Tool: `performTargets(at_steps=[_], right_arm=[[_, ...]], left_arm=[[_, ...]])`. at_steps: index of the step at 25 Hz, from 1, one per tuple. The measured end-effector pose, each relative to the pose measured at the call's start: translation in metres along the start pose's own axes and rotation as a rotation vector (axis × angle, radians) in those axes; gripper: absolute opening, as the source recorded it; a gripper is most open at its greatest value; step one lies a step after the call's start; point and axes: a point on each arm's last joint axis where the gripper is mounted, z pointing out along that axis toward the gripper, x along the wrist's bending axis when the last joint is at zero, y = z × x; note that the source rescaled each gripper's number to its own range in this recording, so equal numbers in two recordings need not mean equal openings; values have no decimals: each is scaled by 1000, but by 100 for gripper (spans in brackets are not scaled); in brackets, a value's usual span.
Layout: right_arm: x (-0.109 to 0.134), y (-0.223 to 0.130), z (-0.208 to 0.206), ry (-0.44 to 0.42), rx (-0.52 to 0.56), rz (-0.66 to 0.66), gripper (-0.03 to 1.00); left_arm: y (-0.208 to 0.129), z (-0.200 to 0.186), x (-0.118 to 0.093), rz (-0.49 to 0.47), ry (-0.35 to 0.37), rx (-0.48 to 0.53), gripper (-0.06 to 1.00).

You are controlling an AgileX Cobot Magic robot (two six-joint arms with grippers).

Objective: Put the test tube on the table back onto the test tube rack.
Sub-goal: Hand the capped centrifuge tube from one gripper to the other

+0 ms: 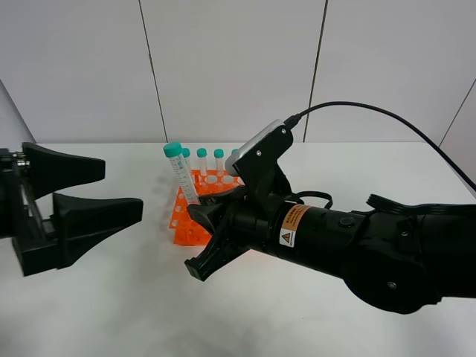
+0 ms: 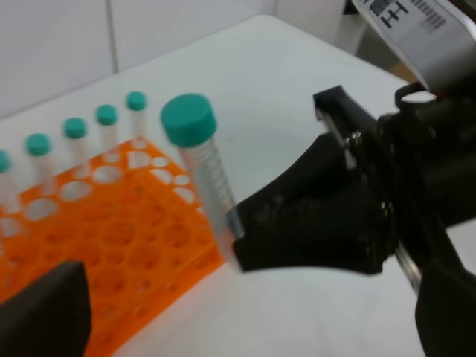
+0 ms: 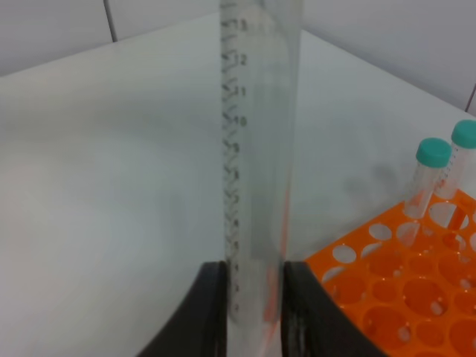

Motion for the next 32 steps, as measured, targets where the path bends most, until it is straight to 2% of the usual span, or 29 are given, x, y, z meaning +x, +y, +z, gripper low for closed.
performTargets(at_steps=[7,11,18,21,25,30,32], right_arm=[[1,0,0,7,-1,-14,1],[1,1,0,11,-8,-24,1],[1,4,0,11,-40,-32,1],[1,5,0,10,-51,-33,1],[1,5,0,10,-53,-33,1],[2,5,0,15,-57,-40,1],[2,5,0,15,-60,-41,1]], left_arm=[[23,29,13,-21,4,-44,94],[29,45,20,-40,-5,-23,94],[23,69,26,-171,-71,7,92],[24,71,23,-183,-113,-10,79],[25,70,19,-144,-159,-25,60],[26,70,17,-135,-186,-28,23],[26,70,17,-135,-186,-28,12]])
